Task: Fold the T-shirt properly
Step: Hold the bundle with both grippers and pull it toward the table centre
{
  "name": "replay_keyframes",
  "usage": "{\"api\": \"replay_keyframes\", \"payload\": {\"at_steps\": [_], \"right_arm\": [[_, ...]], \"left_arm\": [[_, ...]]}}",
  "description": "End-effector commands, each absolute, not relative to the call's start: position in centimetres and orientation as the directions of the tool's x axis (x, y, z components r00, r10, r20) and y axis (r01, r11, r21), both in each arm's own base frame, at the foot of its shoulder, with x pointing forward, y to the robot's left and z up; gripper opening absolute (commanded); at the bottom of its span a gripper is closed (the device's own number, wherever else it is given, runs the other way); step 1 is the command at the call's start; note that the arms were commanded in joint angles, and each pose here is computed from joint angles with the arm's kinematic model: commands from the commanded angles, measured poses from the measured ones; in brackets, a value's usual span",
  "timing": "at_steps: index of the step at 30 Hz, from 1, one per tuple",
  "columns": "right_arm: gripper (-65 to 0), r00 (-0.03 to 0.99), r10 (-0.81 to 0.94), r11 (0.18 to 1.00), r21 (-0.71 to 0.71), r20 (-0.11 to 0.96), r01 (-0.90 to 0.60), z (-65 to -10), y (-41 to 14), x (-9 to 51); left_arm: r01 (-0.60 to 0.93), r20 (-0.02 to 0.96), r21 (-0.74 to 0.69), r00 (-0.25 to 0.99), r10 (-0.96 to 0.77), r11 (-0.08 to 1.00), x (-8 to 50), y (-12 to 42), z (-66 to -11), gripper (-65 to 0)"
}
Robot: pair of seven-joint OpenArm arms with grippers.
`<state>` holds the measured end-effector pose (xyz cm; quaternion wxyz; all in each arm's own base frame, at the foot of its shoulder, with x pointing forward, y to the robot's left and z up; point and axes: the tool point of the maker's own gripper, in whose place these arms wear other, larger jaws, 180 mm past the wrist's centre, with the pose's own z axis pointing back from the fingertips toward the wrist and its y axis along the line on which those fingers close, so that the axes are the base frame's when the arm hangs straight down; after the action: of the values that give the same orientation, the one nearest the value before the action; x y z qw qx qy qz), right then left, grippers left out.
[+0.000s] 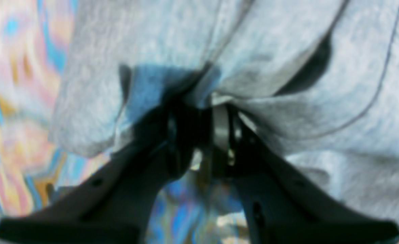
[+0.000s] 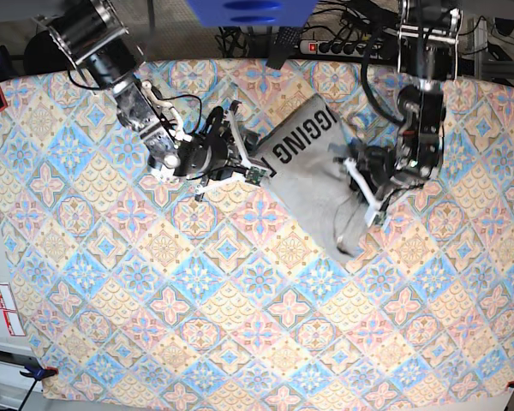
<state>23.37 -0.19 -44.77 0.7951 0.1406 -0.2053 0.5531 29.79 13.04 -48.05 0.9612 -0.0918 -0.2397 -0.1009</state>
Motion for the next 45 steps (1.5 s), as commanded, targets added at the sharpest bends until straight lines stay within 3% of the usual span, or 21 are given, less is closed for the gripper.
{"api": "replay_keyframes", "payload": {"at_steps": [1,5,10,16,22,26,30,34,39,45], "right_arm": [[-52.9,0.285,0.815,0.344,-0.026,0.505,-0.939,-43.8,-0.4,23.9],[-52.9,0.281,0.815,0.350,-0.045,0.506,-0.936,-43.2,-1.6,23.2],[-52.9,0.353,0.767,0.450,-0.058,0.536,-0.891,-42.1,-3.7,23.9],[-52.9,0.396,0.736,0.521,-0.085,0.549,-0.849,-41.3,-5.7,25.8],[-52.9,0.423,0.674,0.596,-0.107,0.606,-0.796,-39.5,-5.8,30.1],[-52.9,0.470,0.635,0.649,-0.095,0.613,-0.755,-39.4,-6.7,33.2],[-52.9,0.508,0.598,0.670,-0.039,0.619,-0.742,-40.1,-5.3,35.1],[-52.9,0.538,0.556,0.675,0.033,0.634,-0.737,-41.1,-3.1,35.7],[-52.9,0.588,0.534,0.686,0.095,0.607,-0.721,-43.4,-3.0,35.4],[-52.9,0.579,0.544,0.680,0.085,0.607,-0.728,-43.1,-3.0,35.1]], "left_arm": [[0.249,0.454,-0.135,0.876,-0.163,0.959,29.7,11.8,-48.8,-54.2],[0.313,0.493,-0.149,0.846,-0.204,0.938,33.0,8.5,-48.0,-54.2],[0.415,0.535,-0.100,0.789,-0.302,0.905,36.5,6.0,-46.3,-54.2],[0.415,0.496,-0.047,0.800,-0.339,0.909,36.8,6.2,-44.1,-54.2],[0.417,0.479,0.027,0.793,-0.377,0.909,32.8,10.6,-43.1,-54.2],[0.297,0.497,0.044,0.822,-0.279,0.954,31.9,15.4,-42.7,-54.2],[0.175,0.504,0.033,0.847,-0.167,0.984,32.1,19.1,-43.9,-54.2],[0.147,0.533,0.019,0.836,-0.134,0.989,33.8,19.6,-44.8,-54.2],[0.104,0.532,-0.046,0.844,-0.064,0.994,36.2,18.2,-46.6,-54.2],[0.183,0.581,-0.056,0.805,-0.117,0.982,39.9,14.4,-47.0,-54.2]]}}
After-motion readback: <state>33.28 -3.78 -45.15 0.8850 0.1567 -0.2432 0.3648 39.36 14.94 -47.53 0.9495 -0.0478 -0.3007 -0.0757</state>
